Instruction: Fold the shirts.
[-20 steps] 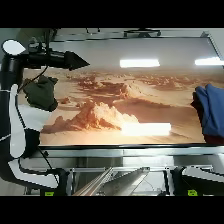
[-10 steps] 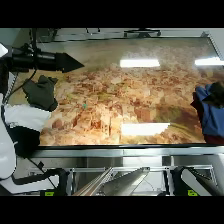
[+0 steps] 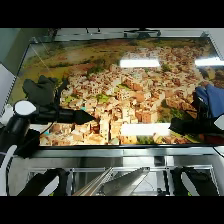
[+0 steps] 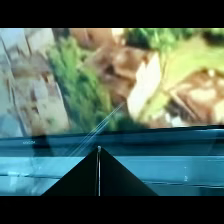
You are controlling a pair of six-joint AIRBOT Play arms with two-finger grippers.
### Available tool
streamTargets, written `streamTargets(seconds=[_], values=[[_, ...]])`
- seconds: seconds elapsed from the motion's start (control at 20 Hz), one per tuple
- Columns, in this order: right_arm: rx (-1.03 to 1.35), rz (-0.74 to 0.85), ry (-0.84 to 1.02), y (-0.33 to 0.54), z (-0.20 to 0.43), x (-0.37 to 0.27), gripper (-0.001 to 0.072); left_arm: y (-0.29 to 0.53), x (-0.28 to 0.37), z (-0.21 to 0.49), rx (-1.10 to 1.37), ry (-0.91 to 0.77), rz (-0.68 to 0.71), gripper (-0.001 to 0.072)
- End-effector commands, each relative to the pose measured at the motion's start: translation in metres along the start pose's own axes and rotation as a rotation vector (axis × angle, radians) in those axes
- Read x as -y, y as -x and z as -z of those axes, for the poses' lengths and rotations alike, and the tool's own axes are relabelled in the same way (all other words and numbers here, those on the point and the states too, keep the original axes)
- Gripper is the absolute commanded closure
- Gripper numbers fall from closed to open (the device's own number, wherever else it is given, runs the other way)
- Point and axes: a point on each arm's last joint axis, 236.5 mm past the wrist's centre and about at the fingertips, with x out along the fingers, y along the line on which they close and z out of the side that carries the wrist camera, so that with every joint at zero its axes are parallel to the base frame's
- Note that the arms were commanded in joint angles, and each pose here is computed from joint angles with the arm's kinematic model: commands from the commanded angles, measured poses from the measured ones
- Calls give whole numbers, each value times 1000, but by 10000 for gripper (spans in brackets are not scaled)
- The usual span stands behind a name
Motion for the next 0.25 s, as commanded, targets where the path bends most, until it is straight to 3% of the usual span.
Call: streamTargets(seconds=[0.0, 0.2], values=[[-13, -3, 10, -7, 8, 0, 695, -8, -11, 28, 6, 35, -14, 704], [-13, -3, 10, -7, 8, 0, 695, -2, -4, 24, 47, 2, -20, 705]])
